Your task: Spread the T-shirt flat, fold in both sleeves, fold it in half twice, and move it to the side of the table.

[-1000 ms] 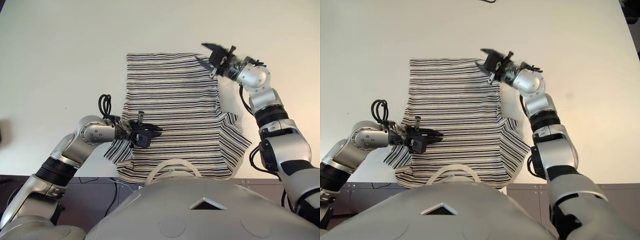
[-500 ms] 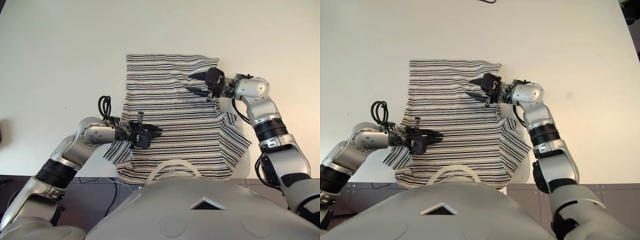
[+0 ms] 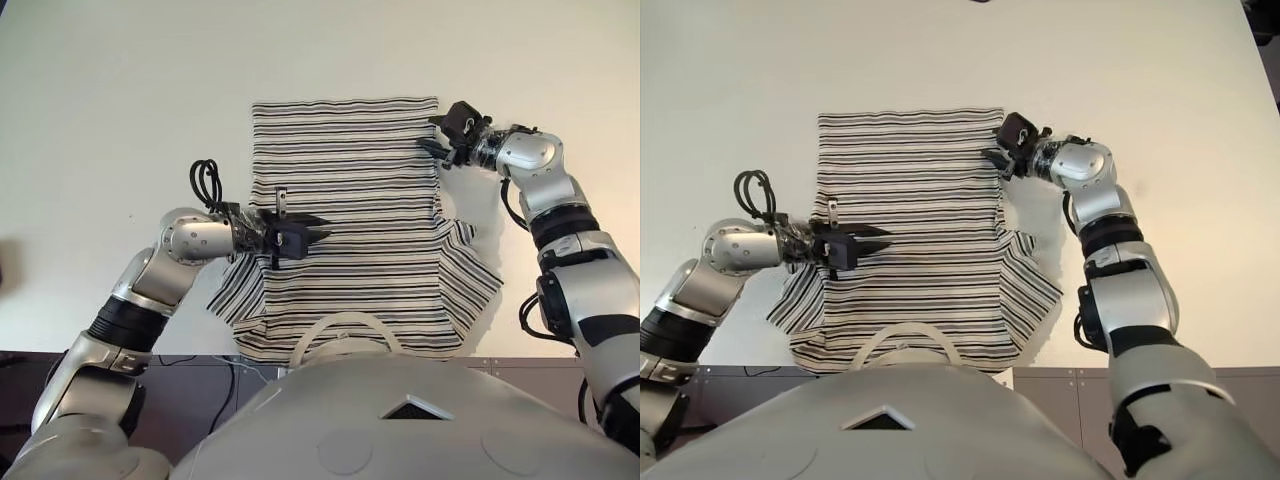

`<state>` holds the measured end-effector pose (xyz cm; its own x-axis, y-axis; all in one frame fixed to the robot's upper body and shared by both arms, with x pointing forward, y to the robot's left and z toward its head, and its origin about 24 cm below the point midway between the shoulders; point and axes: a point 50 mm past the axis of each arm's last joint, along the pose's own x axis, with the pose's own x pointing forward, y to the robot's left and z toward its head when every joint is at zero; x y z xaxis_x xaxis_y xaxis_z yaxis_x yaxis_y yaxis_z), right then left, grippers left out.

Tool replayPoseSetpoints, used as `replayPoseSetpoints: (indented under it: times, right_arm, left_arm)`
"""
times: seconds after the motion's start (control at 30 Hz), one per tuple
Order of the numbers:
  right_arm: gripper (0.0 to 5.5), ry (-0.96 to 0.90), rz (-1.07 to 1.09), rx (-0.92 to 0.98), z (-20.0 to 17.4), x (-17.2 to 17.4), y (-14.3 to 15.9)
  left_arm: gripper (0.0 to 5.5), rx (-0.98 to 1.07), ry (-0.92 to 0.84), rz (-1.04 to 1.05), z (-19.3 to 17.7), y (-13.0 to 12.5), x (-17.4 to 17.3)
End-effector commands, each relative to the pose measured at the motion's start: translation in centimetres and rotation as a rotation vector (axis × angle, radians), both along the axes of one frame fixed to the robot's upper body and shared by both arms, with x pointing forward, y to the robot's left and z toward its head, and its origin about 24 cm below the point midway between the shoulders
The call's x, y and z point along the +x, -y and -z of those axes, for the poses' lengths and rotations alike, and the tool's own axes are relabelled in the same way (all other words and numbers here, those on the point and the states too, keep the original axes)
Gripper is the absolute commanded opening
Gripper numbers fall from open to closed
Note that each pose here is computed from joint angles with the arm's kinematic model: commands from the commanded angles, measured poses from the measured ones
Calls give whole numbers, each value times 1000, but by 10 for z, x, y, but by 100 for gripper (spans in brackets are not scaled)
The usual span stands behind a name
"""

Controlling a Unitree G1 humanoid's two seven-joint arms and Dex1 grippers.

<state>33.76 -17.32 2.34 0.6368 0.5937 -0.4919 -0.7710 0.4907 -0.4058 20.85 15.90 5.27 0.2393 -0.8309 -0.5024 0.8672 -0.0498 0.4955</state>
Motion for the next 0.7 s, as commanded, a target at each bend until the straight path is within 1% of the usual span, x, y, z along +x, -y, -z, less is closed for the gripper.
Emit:
replayPoseSetpoints:
  times: [0.03, 0.17, 0.23, 0.3, 0.37, 0.47, 0.57, 0.67, 0.7]
  right_arm:
    - [190, 20, 67, -212, 8, 5, 21]
    - [190, 94, 160, -351, -6, 17, 39]
    - [190, 130, 200, -363, -14, 23, 43]
    - [190, 174, 232, -313, -25, 29, 42]
    - [190, 245, 252, -222, -39, 36, 37]
    - [190, 329, 247, -76, -63, 44, 30]
    - [190, 395, 168, 20, -80, 43, 26]
    - [190, 384, 11, 98, -84, 24, 29]
    - [190, 350, -63, 110, -81, 8, 33]
  left_arm:
    - [67, -37, 14, 17, -14, 4, 10]
    - [67, -62, 122, -52, -29, 3, 35]
    - [67, -72, 159, -90, -32, 1, 42]
    - [67, -75, 168, -110, -31, -1, 40]
    - [67, -72, 148, -119, -25, -4, 31]
    - [67, -28, 75, -126, -3, -10, 11]
    - [67, 81, 24, -169, 25, -28, -4]
    - [67, 85, -45, -212, 34, -38, -26]
    - [67, 85, -71, -220, 36, -41, -36]
